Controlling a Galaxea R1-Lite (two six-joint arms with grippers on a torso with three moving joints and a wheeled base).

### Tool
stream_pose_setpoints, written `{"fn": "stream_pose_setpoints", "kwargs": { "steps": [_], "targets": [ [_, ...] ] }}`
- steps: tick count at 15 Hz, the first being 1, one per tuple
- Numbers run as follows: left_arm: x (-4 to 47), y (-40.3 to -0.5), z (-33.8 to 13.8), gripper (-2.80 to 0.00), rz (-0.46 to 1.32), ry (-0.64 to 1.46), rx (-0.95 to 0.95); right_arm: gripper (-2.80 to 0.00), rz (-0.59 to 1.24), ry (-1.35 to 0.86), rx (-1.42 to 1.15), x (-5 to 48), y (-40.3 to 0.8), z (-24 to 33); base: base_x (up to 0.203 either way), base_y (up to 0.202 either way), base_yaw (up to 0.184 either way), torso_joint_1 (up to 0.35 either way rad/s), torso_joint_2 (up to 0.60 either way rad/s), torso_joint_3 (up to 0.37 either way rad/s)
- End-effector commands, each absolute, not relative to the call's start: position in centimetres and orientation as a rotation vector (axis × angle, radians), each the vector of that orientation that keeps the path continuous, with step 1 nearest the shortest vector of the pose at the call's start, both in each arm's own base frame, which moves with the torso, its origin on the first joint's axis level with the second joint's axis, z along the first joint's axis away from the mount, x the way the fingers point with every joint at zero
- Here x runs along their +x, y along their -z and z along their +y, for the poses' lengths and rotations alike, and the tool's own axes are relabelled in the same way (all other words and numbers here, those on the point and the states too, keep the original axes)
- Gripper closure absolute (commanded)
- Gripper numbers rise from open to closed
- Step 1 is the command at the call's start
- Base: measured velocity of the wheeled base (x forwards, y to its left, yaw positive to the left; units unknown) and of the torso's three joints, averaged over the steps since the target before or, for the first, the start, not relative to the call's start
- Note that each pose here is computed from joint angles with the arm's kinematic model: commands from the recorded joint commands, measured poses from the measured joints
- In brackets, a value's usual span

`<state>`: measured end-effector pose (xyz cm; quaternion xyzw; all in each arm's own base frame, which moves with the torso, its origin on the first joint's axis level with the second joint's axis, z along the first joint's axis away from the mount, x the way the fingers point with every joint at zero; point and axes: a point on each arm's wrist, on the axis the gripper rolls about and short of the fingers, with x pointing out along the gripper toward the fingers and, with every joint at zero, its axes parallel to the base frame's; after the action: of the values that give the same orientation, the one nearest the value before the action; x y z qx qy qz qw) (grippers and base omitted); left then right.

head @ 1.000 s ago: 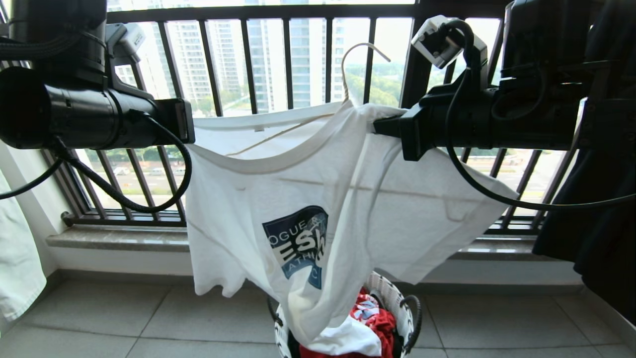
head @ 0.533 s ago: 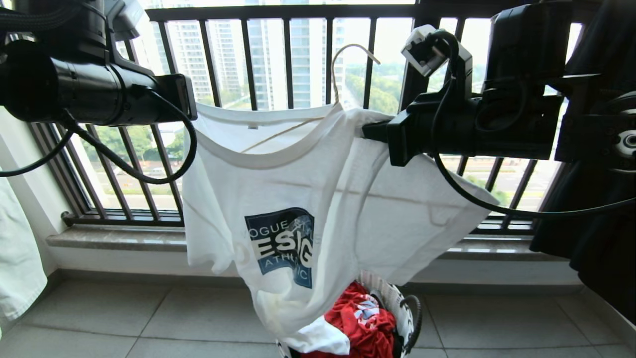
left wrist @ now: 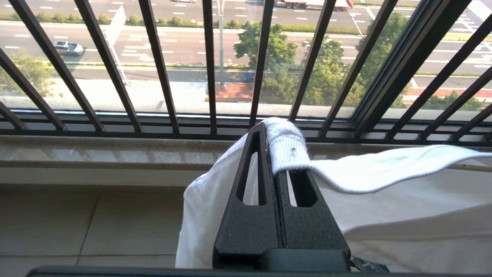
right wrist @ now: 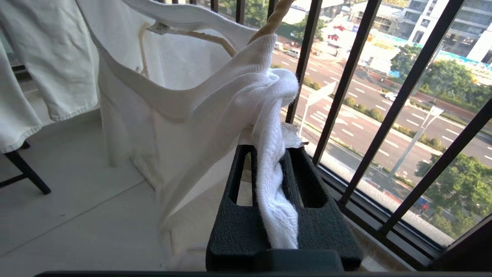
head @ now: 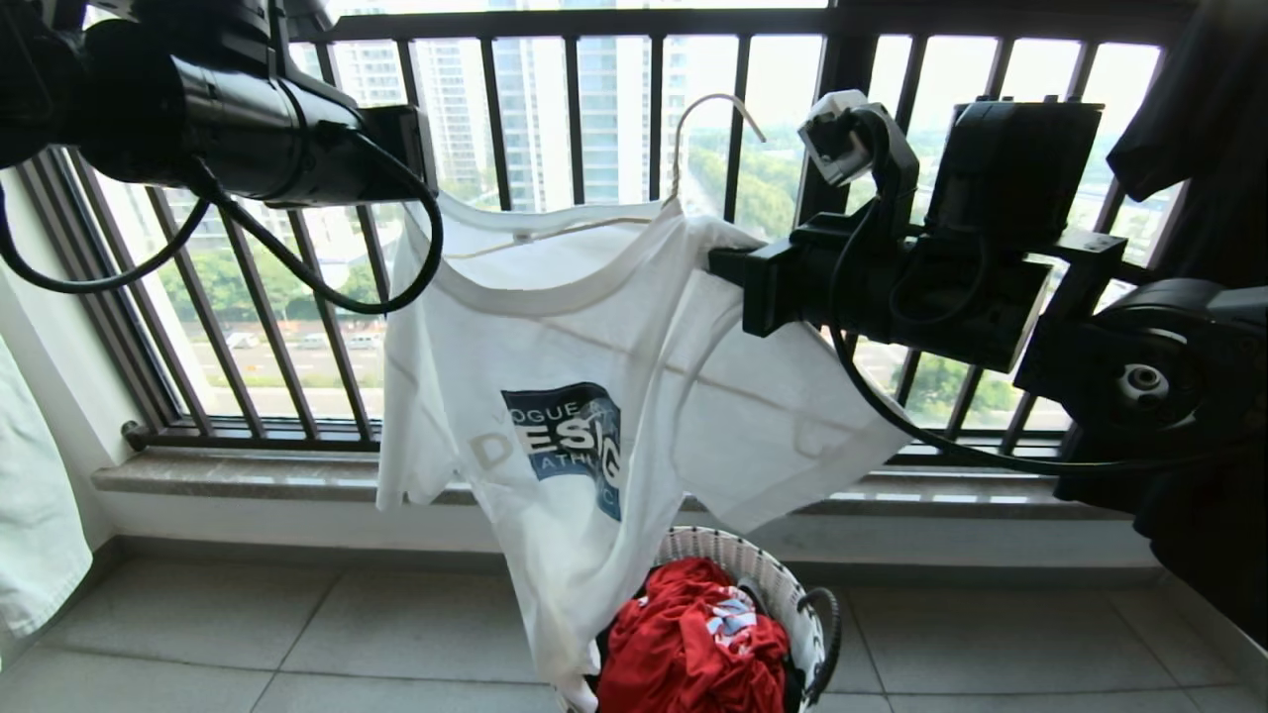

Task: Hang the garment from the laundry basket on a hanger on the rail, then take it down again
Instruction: Hang the clothes on the clothes rack

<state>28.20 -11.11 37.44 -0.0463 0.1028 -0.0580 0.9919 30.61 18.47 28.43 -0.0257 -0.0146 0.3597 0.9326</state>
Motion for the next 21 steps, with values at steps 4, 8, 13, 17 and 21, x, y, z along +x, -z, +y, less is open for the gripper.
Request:
{"fn": "stream_pose_setpoints", "kwargs": {
  "steps": [4,8,13,17,21],
  "targets": [
    [30.2,-37.0,-14.2,0.0,0.192,0.186,0.0,0.0,-0.036,-0.74,-0.042,30.8,-27.3,18.7,0.0,0.0,0.0,0.0,0.0,0.0],
    [30.1,-37.0,-15.6,0.0,0.159,0.23,-0.009,0.0,-0.044,-0.757,-0.015,30.5,-27.3,18.9,0.0,0.0,0.0,0.0,0.0,0.0],
    [29.4,-37.4,-18.0,0.0,0.107,0.31,-0.03,0.0,-0.074,-0.831,0.044,30.2,-27.5,19.2,0.0,0.0,0.0,0.0,0.0,0.0],
    [27.4,-38.1,-20.4,0.0,0.064,0.402,-0.047,0.0,-0.086,-0.839,0.05,29.9,-27.7,19.4,0.0,0.0,0.0,0.0,0.0,0.0],
    [26.5,-40.9,-19.4,0.0,-0.124,0.39,-0.064,0.0,-0.077,-0.861,0.098,29.3,-28.1,19.4,0.0,0.0,0.0,0.0,0.0,0.0]
  ]
}}
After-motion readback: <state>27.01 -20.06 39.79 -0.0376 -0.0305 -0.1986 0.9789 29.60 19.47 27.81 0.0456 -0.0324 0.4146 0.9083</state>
